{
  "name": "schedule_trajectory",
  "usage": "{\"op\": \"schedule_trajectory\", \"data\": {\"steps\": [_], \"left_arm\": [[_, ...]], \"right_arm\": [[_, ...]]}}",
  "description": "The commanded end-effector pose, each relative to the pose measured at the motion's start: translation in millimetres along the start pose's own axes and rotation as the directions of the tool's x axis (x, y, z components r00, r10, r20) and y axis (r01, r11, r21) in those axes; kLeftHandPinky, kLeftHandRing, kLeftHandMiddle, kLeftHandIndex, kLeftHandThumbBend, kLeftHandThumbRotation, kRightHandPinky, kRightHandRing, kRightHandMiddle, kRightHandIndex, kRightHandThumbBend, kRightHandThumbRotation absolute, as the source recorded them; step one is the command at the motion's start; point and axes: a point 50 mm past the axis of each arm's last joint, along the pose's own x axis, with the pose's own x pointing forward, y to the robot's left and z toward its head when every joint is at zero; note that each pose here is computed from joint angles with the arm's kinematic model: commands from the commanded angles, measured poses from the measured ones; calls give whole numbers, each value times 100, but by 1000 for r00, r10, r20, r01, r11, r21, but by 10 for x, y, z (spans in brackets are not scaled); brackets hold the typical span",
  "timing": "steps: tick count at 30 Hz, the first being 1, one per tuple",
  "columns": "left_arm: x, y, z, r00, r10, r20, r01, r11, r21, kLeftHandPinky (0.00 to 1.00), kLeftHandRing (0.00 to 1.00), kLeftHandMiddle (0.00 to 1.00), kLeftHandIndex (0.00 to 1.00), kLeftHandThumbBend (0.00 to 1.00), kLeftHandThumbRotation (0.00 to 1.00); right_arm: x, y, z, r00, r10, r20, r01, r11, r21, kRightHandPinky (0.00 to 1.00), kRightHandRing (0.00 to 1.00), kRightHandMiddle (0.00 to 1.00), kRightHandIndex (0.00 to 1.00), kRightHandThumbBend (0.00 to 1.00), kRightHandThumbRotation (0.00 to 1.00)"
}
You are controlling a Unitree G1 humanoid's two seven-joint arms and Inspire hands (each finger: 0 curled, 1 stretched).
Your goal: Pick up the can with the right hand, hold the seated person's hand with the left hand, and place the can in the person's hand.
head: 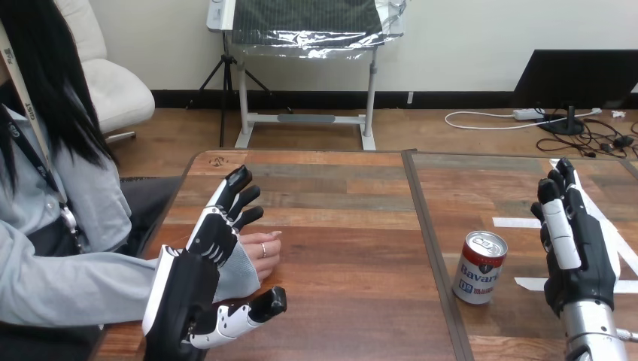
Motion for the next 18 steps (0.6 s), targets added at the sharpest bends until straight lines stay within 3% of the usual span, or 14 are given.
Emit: {"op": "schedule_trajectory", "data": {"steps": [1,18], "left_arm": [[179,38,70,996,-9,84,6,1000,29,84,91,94,92,100,56],[199,21,71,996,-25,86,24,1000,9,86,92,95,93,100,54]], "right_arm": [[63,4,81,999,25,31,-24,999,-38,97,99,100,100,100,74],[-48,71,-58,999,48,-25,-49,998,-38,97,99,100,100,100,75]]}}
